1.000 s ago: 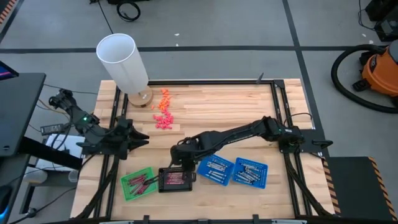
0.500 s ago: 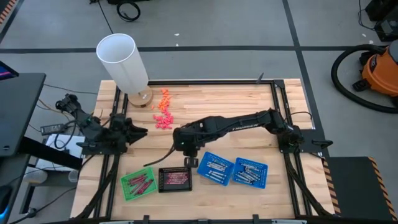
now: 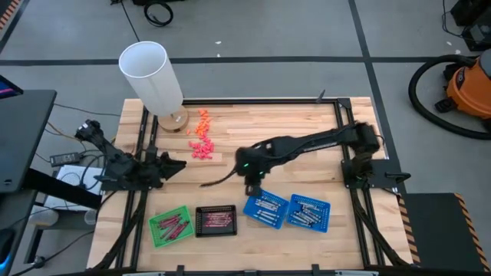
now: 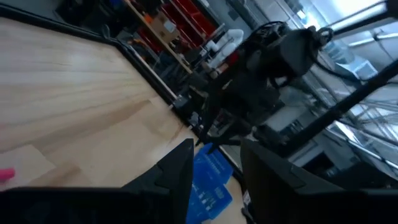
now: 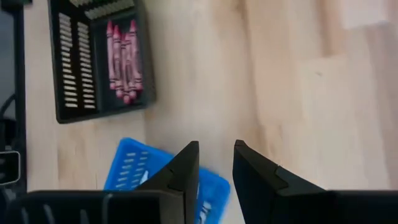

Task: Sort crayons
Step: Return to Home Position

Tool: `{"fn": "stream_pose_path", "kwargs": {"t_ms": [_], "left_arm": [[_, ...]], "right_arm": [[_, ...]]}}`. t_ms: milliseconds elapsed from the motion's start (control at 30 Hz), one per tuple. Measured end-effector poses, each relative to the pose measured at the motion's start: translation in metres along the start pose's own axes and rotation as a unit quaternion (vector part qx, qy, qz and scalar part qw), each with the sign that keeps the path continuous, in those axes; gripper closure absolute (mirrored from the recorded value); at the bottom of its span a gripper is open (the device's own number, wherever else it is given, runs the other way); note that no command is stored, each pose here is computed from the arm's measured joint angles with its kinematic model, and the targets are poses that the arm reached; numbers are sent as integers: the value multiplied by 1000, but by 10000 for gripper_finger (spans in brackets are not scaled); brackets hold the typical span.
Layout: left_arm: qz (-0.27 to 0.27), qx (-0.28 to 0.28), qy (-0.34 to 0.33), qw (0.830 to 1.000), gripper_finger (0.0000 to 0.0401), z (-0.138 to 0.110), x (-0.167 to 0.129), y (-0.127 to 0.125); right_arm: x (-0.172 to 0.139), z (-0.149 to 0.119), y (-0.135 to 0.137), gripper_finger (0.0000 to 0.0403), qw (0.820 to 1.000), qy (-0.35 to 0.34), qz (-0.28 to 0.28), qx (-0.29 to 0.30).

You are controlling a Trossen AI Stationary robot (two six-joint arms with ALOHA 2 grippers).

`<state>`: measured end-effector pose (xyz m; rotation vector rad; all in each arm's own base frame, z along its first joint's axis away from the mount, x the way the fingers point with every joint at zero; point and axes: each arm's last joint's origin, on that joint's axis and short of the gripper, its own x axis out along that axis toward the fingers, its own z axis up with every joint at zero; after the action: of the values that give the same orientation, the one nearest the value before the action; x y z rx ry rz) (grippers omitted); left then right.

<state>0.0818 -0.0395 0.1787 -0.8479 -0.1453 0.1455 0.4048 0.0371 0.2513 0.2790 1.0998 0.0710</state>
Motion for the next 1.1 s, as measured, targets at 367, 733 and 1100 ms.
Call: {"fn": "stream_pose_path", "kwargs": {"t_ms": [367,733,1100], "left_arm": [[65,11,-64,996,259,3,2,7],[89,8,-112,990,259,16,14,18],[122,17,-130,984,259,23,19,29]], "right_arm": [[-62,-71,-48,302,986,-128,11,109],[-114,-126,-99,302,944,-271,24,189],[-133,-179,-118,302,906,-353,6,233]]}}
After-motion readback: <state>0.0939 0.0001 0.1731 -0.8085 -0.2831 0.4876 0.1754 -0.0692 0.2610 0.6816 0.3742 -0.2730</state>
